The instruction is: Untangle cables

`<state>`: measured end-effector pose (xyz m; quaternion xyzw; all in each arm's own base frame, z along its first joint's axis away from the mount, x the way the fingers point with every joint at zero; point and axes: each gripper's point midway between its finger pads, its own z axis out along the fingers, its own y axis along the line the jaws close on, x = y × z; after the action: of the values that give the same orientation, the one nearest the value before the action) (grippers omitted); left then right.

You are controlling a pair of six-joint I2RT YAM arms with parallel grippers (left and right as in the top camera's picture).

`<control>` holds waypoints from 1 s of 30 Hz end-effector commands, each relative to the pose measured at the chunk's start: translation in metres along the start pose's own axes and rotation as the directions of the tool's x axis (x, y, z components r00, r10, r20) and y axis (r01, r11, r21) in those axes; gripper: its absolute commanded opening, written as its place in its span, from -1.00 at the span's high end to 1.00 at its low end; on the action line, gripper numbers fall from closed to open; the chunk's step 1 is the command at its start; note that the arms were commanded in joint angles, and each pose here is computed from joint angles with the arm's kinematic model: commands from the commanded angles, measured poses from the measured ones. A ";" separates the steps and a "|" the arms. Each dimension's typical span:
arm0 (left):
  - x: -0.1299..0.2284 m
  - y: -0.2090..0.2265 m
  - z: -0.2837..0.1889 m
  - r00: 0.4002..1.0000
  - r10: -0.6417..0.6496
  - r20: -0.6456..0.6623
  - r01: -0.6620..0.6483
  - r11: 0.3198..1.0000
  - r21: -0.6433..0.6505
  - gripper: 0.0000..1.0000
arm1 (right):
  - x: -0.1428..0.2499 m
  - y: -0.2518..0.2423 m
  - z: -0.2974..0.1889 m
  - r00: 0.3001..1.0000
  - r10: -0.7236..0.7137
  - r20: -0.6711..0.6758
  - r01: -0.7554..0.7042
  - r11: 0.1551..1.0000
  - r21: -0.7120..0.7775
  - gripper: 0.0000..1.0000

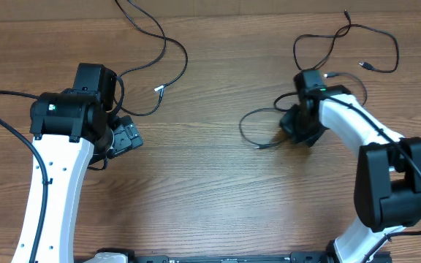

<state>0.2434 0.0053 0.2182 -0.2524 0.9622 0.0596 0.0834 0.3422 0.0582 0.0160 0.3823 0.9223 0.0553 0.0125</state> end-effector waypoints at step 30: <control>-0.001 0.002 0.000 1.000 -0.010 0.011 0.010 1.000 -0.017 -0.99 | -0.102 0.005 -0.053 0.979 0.191 -0.064 -0.201 0.894 -0.401 0.92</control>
<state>0.2434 0.0051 0.2182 -0.2520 0.9623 0.0596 0.0834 0.4005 -0.0304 0.0577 0.4947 0.8358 0.2309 0.0578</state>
